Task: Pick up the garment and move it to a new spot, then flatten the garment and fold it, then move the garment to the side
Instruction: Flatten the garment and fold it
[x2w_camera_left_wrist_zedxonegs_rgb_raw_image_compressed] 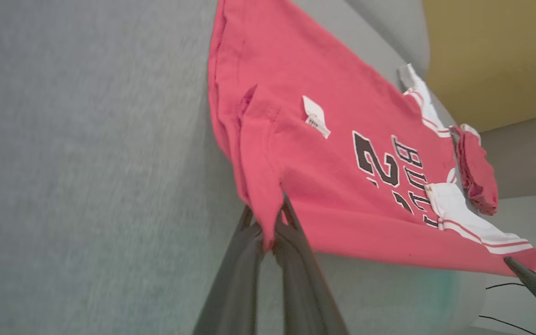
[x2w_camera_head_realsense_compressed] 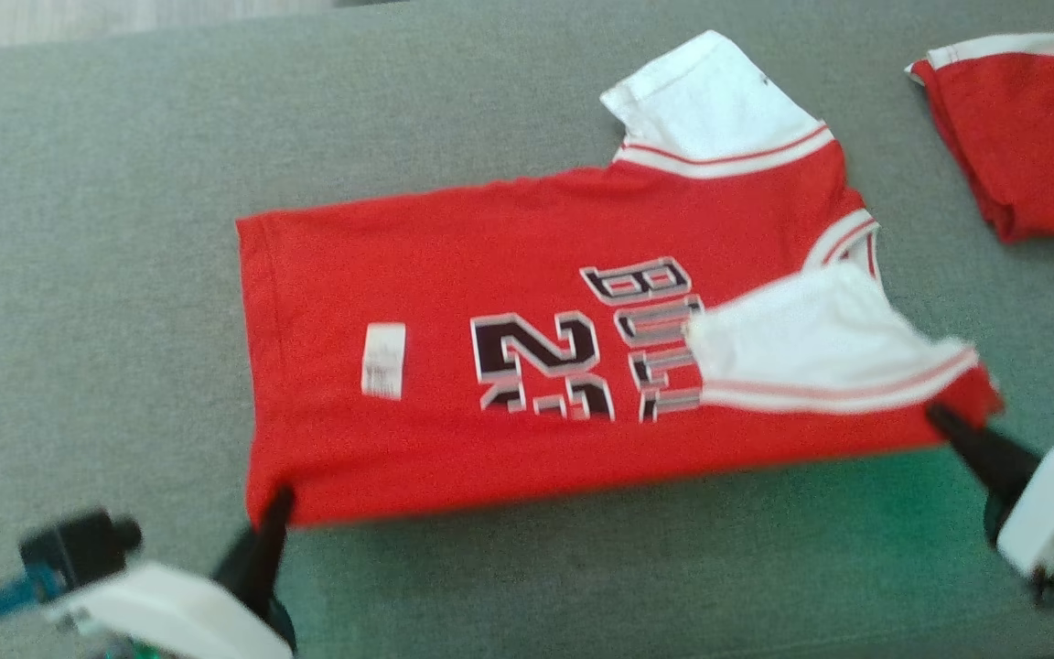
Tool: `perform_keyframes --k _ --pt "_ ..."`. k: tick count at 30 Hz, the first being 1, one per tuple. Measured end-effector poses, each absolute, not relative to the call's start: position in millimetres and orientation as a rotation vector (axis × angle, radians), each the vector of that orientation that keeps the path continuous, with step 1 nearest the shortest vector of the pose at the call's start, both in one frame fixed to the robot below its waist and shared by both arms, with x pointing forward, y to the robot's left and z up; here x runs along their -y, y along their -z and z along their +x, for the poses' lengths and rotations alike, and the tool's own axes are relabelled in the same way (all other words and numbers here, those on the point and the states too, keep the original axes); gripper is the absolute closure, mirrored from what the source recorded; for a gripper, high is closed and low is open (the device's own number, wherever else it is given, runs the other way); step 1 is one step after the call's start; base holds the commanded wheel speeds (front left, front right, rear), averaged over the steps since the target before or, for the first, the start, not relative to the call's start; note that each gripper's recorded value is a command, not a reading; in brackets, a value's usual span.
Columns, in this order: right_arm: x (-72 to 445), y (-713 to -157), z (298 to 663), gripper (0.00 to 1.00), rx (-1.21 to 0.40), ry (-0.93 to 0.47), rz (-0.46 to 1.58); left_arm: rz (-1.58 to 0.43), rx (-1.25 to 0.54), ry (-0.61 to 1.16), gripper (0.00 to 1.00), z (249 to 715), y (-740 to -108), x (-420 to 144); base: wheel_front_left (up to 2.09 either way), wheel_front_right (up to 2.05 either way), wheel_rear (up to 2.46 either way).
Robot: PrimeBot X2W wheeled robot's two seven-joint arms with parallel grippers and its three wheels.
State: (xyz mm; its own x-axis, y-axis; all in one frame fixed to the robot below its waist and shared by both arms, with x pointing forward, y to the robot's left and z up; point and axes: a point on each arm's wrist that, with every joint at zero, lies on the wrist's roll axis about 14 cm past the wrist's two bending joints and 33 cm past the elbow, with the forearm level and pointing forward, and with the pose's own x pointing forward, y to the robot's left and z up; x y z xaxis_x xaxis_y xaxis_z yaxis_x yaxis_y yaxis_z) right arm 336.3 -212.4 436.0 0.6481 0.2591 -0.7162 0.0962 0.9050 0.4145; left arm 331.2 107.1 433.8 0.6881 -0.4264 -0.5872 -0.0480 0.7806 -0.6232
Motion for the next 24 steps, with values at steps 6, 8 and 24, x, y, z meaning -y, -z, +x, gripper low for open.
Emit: perform_keyframes --k 6,8,24 --pt "216 -402 309 0.58 -0.947 -0.022 0.447 -0.705 -0.907 0.145 1.0 297 -394 -101 0.0 0.0 0.0" --pt "217 -397 310 0.0 -0.955 -0.025 0.398 -0.694 -0.907 0.124 0.48 295 -388 -103 0.0 0.0 0.0" --pt "232 -507 444 0.0 -0.529 -0.128 0.082 -0.44 -0.667 0.093 0.0 386 -417 -145 0.0 0.0 0.0"
